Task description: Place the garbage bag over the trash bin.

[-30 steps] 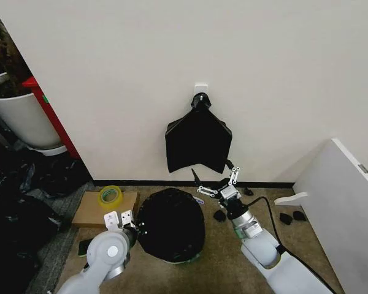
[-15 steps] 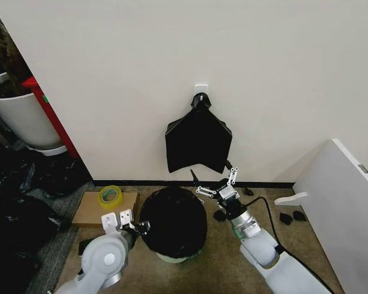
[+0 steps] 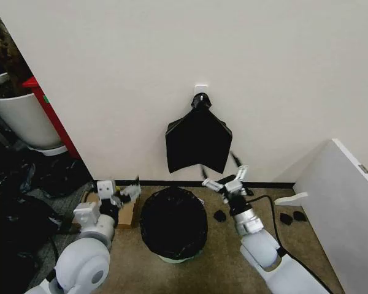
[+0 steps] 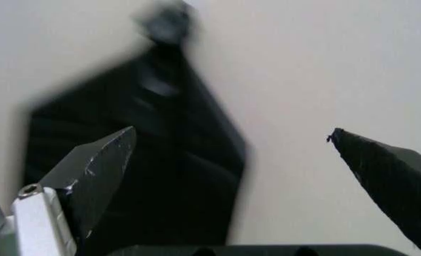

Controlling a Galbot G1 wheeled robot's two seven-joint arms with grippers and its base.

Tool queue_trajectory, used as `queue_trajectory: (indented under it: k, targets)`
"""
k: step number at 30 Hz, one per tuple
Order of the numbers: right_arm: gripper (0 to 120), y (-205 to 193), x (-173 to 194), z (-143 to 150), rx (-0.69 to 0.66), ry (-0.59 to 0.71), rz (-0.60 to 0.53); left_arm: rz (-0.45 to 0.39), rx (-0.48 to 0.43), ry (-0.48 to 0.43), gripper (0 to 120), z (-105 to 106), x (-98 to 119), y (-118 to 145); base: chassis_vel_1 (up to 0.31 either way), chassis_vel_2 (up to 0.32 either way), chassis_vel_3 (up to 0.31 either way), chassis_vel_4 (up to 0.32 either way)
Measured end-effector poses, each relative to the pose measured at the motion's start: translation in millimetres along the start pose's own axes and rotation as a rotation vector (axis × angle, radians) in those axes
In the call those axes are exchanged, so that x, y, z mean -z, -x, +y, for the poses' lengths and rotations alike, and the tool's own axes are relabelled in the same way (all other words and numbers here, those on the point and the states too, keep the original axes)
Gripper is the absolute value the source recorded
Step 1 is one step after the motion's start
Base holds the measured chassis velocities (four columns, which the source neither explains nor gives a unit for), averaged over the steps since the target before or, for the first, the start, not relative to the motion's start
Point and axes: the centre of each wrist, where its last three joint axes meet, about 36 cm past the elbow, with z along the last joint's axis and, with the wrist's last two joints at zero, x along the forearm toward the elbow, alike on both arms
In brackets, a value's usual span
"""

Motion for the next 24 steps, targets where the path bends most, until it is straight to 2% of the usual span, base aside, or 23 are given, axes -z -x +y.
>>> queue_trajectory:
  k: [2, 5, 7, 8, 11, 14, 18, 21, 22, 24]
  targets:
    - [100, 2, 15, 3, -0.118, -0.016, 0.106, -0.155, -0.064, 0.021, 100, 9, -20, 9, 0.0, 0.0, 0.0, 0.0]
    - [100, 2, 20, 4, -0.158, -0.02, 0.156, -0.193, -0.076, 0.005, 100, 9, -26, 11, 0.0, 0.0, 0.0, 0.0]
    - [100, -2, 27, 3, -0.211, -0.04, 0.231, -0.263, -0.126, -0.029, 100, 7, -40, 13, 0.0, 0.0, 0.0, 0.0]
    - [100, -2, 27, 3, -0.211, -0.04, 0.231, -0.263, -0.126, -0.029, 100, 7, -40, 13, 0.0, 0.0, 0.0, 0.0]
    - [100, -12, 35, 8, -0.247, -0.071, 0.34, -0.361, -0.198, -0.012, 100, 6, -64, 11, 0.0, 0.0, 0.0, 0.0]
    - [100, -20, 40, 12, -0.251, -0.053, 0.385, -0.327, -0.174, -0.05, 100, 1, -75, 3, 0.0, 0.0, 0.0, 0.0]
    - [100, -26, 41, 15, -0.24, -0.056, 0.386, -0.281, -0.144, -0.072, 100, -5, -84, 1, 0.0, 0.0, 0.0, 0.0]
    - [100, -26, 41, 14, -0.243, -0.059, 0.341, -0.265, -0.13, -0.087, 100, -10, -91, -1, 0.0, 0.0, 0.0, 0.0]
    - [100, -23, 41, 13, -0.259, -0.064, 0.289, -0.255, -0.128, -0.106, 100, -14, -95, -5, 0.0, 0.0, 0.0, 0.0]
    - [100, -21, 43, 16, -0.268, -0.064, 0.256, -0.267, -0.13, -0.131, 100, -17, -93, -7, 0.0, 0.0, 0.0, 0.0]
